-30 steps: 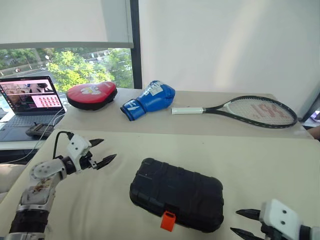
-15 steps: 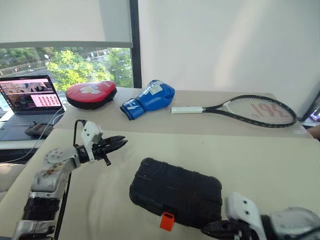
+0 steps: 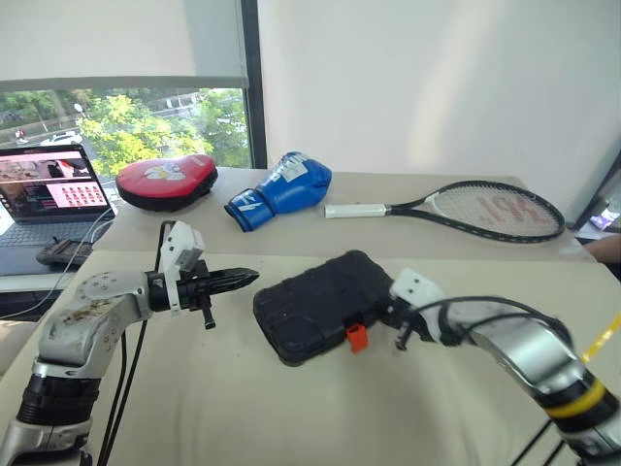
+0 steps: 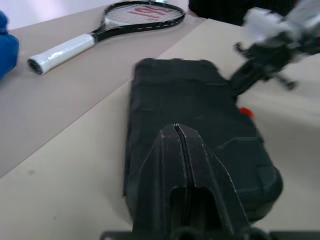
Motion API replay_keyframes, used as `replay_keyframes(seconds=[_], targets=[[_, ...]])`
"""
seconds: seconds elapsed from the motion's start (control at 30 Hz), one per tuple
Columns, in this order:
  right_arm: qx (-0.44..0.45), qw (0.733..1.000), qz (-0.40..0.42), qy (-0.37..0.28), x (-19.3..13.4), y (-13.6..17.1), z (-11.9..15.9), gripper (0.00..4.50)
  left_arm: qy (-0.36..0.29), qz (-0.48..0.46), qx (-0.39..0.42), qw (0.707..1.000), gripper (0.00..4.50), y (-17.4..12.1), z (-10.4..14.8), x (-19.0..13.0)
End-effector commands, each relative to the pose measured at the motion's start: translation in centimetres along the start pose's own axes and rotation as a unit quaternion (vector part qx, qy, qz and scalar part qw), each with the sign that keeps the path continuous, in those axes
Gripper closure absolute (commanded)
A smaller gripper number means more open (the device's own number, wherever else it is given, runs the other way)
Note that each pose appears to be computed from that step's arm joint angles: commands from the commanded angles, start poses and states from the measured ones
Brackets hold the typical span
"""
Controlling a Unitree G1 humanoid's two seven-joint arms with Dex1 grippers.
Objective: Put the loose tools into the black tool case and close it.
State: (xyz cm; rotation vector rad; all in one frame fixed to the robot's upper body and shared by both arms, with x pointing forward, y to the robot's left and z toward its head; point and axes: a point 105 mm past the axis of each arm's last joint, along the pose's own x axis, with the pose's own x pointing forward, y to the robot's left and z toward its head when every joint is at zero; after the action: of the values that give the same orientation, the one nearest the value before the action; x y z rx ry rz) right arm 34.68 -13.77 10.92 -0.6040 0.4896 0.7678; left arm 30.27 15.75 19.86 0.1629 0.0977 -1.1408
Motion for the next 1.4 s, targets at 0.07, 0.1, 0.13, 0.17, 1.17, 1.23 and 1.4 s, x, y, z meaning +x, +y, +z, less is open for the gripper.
replay_keyframes(seconds=[0.07, 0.1, 0.13, 0.17, 1.17, 1.23, 1.4], targets=[[-0.026, 0.998, 0.008, -0.059, 0.2, -1.7, 2.4, 4.5, 0.0, -0.047, 0.024, 0.999, 4.45, -1.1, 1.7, 0.6], [-0.018, 0.997, 0.022, -0.076, -0.7, -1.5, 2.7, 4.5, 0.002, -0.06, 0.026, 0.998, 4.45, -1.3, 1.9, 0.8], [-0.013, 0.995, 0.032, -0.089, -1.4, -1.3, 3.0, 4.5, 0.004, -0.068, 0.027, 0.997, 4.45, -1.4, 2.0, 0.9], [-0.001, 0.994, 0.045, -0.1, -2.6, -0.8, 2.9, 4.5, 0.008, -0.078, 0.031, 0.996, 4.45, -1.7, 2.1, 1.1], [0.171, 0.973, 0.021, -0.151, -2.9, 5.1, 1.9, 1.2, 0.12, -0.177, 0.066, 0.975, 0.09, -3.6, -3.3, 4.9], [0.171, 0.974, 0.022, -0.147, -2.7, 5.1, 1.8, 1.2, 0.125, -0.177, 0.068, 0.974, 0.09, -3.5, -3.5, 4.9], [0.171, 0.974, 0.025, -0.147, -2.7, 5.0, 1.8, 1.2, 0.125, -0.173, 0.071, 0.974, 0.09, -3.2, -3.6, 4.9]])
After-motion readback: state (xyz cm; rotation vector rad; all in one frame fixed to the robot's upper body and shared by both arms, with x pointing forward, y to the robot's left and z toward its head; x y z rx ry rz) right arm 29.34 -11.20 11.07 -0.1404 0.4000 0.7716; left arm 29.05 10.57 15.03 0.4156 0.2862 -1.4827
